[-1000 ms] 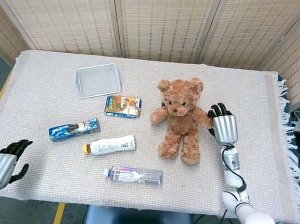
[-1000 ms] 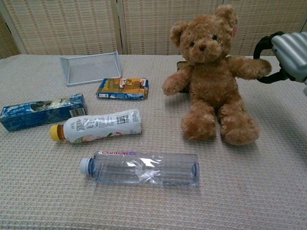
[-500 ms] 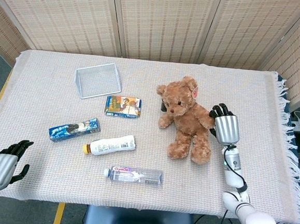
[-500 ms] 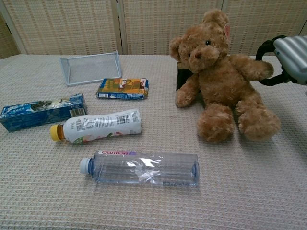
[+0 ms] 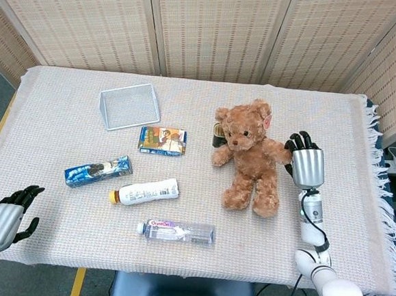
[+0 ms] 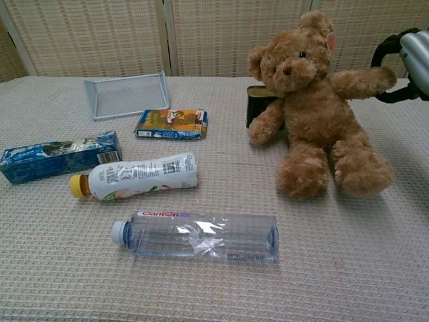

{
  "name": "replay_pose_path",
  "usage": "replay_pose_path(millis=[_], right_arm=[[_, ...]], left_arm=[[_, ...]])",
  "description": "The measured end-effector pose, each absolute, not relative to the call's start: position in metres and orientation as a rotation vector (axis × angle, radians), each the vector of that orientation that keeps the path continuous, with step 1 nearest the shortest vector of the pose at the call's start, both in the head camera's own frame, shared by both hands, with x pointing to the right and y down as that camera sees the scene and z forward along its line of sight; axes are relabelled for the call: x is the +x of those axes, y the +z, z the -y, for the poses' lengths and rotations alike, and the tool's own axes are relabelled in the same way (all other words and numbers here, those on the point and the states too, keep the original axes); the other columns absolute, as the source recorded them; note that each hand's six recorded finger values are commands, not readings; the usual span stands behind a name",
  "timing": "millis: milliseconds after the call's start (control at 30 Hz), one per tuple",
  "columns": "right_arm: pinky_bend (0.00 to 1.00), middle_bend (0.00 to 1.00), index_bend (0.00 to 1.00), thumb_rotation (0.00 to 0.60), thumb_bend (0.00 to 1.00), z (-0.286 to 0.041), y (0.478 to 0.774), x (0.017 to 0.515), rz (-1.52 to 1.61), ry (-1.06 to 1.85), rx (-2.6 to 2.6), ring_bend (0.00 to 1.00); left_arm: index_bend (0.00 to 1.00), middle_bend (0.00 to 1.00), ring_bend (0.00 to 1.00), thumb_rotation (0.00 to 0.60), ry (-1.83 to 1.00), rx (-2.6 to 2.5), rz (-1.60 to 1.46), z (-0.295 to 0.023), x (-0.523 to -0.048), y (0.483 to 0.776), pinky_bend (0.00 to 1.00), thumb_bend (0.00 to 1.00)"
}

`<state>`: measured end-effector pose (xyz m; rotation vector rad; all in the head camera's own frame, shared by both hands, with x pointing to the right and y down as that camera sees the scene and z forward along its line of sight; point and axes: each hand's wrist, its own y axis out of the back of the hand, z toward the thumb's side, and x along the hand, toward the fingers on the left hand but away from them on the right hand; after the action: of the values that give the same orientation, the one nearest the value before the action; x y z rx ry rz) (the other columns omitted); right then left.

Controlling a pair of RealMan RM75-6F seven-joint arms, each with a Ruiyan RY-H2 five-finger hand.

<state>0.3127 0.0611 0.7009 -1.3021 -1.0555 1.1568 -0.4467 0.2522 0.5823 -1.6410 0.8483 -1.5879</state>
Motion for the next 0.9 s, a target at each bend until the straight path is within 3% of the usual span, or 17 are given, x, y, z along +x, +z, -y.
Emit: replay_pose_path(millis=[233,567,900], right_arm=[[0.66,0.37,0.65,0.600,0.23,-0.073,0.718,0.315,0.965,1.217,-1.341,0.25],[0.66,0.37,0.65,0.600,0.23,-0.066,0.704,0.315,1.021,1.170,-1.290,0.25],[0.67,0.37,0.65,0.600,0.23,-0.078,0.721,0.316,0.930,1.224,-1.329,0.25]], left_arm=[[0.16,0.14,0.21,0.600,-1.593,-1.639,-0.849,-0.252,-0.448,0.583,0.41,0.42],[0.16,0.14,0.21,0.600,-1.590,-1.639,-0.847,-0.252,-0.447,0.583,0.41,0.42],[0.16,0.14,0.21,0.600,-1.596,-1.641,-0.846,-0.253,-0.448,0.583,0.41,0.42]])
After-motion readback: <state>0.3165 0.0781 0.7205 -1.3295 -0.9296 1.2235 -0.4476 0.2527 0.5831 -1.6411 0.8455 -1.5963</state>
